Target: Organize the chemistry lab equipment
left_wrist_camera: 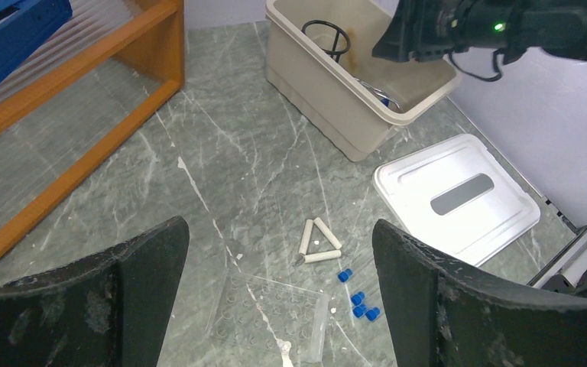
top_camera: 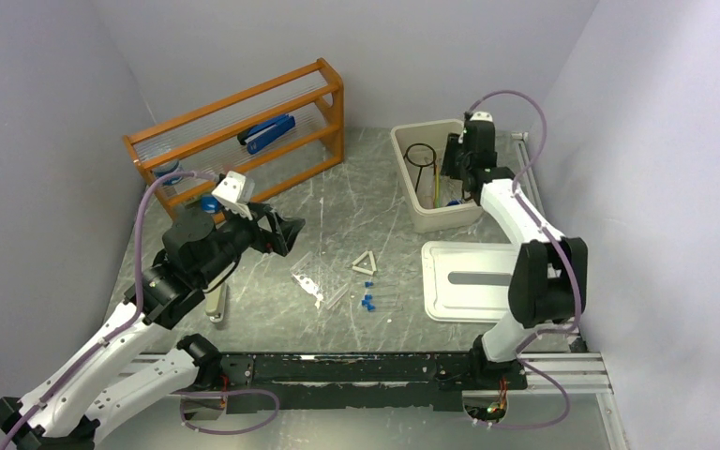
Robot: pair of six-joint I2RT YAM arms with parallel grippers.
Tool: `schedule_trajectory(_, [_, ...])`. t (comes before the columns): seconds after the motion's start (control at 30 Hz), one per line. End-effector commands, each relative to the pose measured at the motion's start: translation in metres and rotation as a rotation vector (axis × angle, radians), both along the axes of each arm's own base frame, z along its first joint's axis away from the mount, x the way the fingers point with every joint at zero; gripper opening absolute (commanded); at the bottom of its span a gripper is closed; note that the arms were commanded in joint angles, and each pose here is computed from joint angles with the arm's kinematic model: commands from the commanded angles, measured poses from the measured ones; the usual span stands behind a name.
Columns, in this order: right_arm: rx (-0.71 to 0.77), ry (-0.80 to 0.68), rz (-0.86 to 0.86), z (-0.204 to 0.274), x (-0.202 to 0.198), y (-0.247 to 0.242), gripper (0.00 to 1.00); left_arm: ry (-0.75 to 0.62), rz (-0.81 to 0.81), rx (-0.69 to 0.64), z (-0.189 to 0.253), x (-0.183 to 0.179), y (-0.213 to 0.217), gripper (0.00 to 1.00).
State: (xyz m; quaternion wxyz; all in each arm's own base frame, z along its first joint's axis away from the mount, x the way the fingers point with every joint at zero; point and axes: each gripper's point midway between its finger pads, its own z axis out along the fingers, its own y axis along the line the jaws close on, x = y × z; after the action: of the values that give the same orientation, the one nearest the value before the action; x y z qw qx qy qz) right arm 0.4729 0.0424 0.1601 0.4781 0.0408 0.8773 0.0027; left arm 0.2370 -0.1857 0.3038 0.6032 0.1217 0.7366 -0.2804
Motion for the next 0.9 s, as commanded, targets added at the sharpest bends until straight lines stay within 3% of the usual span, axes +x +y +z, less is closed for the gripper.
schedule_trajectory(0.0, [0.13, -0.008, 0.018, 0.055, -0.026, 0.026, 0.47, -0.017, -0.001, 0.006, 0.001, 0.0, 0.001, 0.93])
schedule_trajectory(0.23, [0.15, 0.013, 0.222, 0.068, -0.084, 0.117, 0.51, -0.01, 0.028, 0.005, 0.0, 0.002, 0.006, 0.93])
schedule_trajectory(0.47, [0.122, 0.152, 0.4, 0.016, -0.15, 0.191, 0.53, 0.008, 0.112, 0.022, -0.006, 0.009, 0.019, 0.94])
schedule_trajectory(0.7, [-0.022, 0.329, 0.39, -0.078, -0.184, 0.2, 0.53, -0.014, 0.025, 0.011, -0.002, 0.004, 0.005, 0.94])
schedule_trajectory(0.87, [-0.047, 0.363, 0.33, -0.111, -0.188, 0.195, 0.52, 0.004, 0.029, 0.018, -0.008, 0.006, 0.003, 0.94])
